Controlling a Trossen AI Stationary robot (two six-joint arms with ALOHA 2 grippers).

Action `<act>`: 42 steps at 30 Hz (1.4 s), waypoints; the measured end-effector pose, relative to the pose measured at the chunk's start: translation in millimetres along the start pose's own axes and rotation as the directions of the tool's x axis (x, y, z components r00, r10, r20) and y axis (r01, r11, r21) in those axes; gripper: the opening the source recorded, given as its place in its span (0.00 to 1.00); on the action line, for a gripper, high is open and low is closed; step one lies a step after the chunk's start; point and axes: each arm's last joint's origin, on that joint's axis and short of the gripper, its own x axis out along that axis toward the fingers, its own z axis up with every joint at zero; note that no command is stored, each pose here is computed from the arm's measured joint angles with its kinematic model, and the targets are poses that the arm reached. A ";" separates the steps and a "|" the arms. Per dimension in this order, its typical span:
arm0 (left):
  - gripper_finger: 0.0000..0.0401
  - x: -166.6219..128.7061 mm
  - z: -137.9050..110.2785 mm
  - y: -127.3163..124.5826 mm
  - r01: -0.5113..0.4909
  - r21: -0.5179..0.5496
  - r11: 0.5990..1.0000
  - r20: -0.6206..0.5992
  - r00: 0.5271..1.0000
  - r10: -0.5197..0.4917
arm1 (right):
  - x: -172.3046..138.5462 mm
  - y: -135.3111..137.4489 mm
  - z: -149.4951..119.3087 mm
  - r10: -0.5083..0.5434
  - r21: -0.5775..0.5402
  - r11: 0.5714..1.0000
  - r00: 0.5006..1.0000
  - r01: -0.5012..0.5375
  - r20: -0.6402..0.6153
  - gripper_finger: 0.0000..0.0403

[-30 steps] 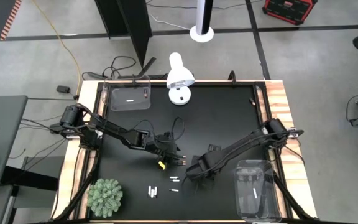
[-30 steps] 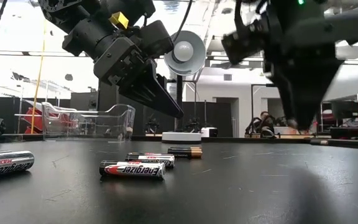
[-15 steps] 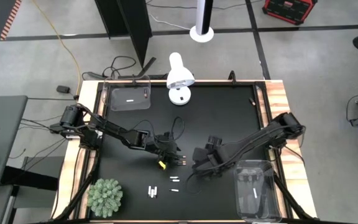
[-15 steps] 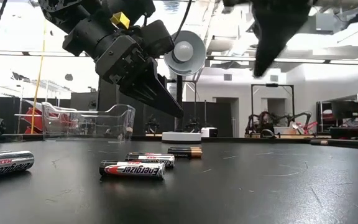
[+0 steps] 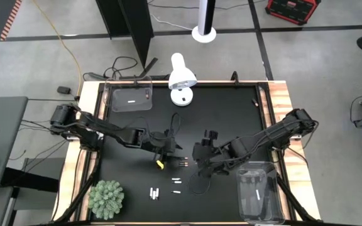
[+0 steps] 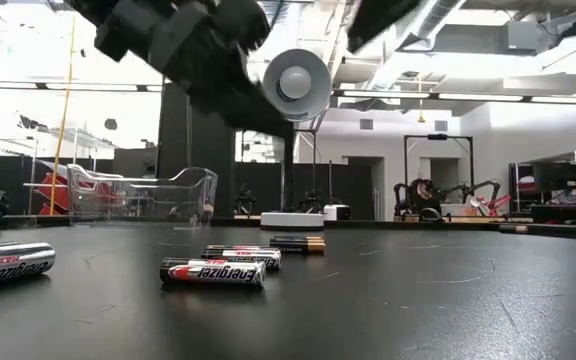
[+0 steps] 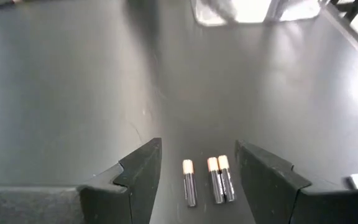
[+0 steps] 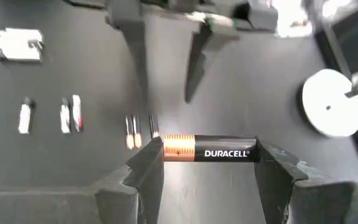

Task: Sort batteries
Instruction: Put the black battery into the top transparent bin

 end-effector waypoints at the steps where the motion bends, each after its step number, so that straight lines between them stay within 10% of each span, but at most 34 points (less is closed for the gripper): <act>1: 0.49 -6.2 3.9 0.5 -0.001 0.007 1.000 0.010 1.000 0.001 | -1.4 -1.1 3.0 0.006 -0.013 1.000 1.000 -0.006 0.026 0.50; 18: 0.49 -135.4 39.9 10.4 -0.059 0.039 0.997 0.158 0.986 0.052 | -1.9 -31.9 55.7 0.062 -0.200 0.979 0.909 0.024 0.411 0.50; 42: 0.49 -226.7 -42.4 19.6 -0.252 -0.114 0.961 0.419 0.865 0.276 | 46.0 -124.0 96.6 0.339 -0.323 0.935 0.635 -0.147 0.694 0.50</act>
